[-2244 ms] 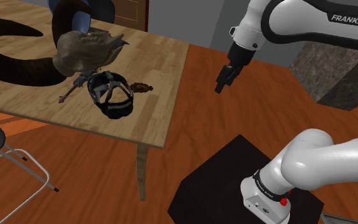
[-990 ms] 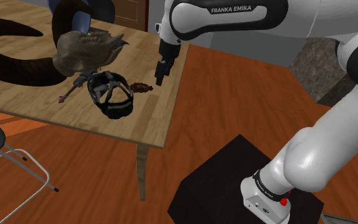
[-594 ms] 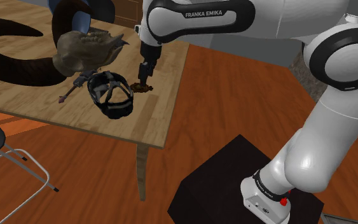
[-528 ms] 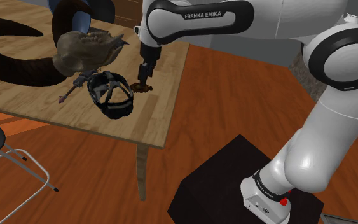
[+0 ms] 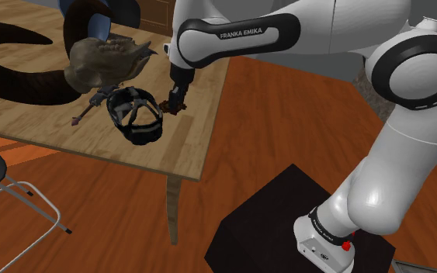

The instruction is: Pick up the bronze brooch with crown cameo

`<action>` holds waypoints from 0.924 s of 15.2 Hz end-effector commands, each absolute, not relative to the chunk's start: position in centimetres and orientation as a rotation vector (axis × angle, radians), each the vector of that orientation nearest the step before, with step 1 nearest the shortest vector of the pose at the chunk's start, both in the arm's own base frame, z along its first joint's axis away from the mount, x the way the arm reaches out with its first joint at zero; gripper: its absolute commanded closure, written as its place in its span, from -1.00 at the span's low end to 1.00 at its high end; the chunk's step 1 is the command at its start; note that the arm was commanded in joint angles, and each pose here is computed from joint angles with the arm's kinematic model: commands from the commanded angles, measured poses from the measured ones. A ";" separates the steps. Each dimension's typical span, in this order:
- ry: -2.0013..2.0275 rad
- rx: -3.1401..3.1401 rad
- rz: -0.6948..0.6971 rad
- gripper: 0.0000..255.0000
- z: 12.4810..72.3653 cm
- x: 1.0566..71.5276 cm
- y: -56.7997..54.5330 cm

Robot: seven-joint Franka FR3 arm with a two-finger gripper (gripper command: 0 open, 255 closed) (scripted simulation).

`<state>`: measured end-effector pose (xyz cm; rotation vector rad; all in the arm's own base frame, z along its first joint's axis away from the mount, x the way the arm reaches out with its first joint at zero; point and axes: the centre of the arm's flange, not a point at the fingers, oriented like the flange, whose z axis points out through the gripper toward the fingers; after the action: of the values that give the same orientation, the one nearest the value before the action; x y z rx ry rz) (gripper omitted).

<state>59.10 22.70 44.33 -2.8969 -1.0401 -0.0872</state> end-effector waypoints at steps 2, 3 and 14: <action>-1.040 -2.897 -0.086 1.00 44.2 59.1 22.7; -1.040 -2.897 -0.086 1.00 44.2 59.1 22.8; -1.041 -2.896 -0.086 1.00 46.9 59.1 22.7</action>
<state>59.05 22.58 46.31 -2.8965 -1.0407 -0.0866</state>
